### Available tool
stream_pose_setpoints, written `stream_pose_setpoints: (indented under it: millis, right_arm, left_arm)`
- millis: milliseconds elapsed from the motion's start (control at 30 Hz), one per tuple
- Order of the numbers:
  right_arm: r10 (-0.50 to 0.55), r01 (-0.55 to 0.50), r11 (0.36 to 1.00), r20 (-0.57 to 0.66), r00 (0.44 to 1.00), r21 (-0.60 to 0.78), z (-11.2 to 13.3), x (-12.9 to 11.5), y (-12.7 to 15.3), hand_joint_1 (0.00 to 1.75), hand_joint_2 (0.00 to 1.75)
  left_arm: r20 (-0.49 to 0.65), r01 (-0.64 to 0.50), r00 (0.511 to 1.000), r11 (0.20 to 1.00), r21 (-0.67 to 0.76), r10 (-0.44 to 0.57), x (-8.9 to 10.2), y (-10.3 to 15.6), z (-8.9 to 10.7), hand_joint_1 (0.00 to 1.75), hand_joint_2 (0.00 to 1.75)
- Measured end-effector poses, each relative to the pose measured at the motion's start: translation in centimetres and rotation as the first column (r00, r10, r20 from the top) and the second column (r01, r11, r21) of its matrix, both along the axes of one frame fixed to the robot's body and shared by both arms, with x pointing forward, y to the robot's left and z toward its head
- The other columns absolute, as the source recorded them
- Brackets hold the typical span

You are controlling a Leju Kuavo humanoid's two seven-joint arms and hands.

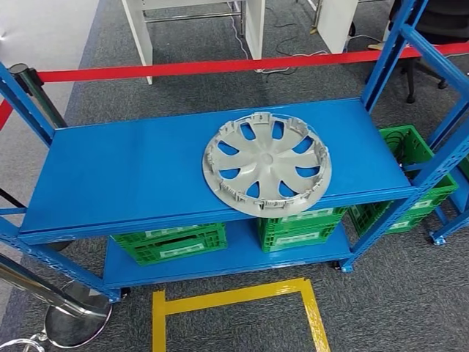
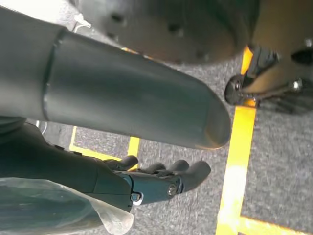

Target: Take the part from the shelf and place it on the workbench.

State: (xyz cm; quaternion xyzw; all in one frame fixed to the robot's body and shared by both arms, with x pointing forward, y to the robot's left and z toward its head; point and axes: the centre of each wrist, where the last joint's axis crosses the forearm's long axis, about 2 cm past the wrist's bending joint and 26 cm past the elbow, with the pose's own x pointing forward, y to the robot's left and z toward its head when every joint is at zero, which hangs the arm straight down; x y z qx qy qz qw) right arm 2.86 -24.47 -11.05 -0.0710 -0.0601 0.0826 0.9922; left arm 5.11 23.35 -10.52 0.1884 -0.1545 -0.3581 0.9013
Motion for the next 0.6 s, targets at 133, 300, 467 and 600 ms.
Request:
stream_pose_setpoints:
  millis: [133,300,467,600]
  right_arm:
    - [-0.015,0.015,1.0,-0.012,1.0,0.0,0.0,0.0,-0.01,0.0,0.0]
    - [-0.029,0.029,1.0,-0.015,0.999,-0.001,0.0,0.06,-0.03,0.0,1.75]
    - [-0.064,0.064,0.998,-0.003,0.998,0.006,0.0,0.05,-0.05,0.0,0.44]
    - [-0.103,0.102,0.994,0.029,0.994,0.027,-0.01,0.01,-0.08,0.0,0.0]
  left_arm:
    - [-0.013,-0.023,1.0,1.0,-0.013,0.023,-0.01,0.02,-0.02,0.0,1.75]
    - [-0.017,-0.031,0.999,0.999,-0.015,0.031,0.05,0.01,-0.01,0.0,1.75]
    - [-0.018,-0.023,1.0,1.0,-0.017,0.023,0.08,0.02,-0.01,0.0,0.44]
    - [0.012,-0.011,1.0,0.999,-0.036,0.012,0.04,-0.05,0.0,0.0,0.0]
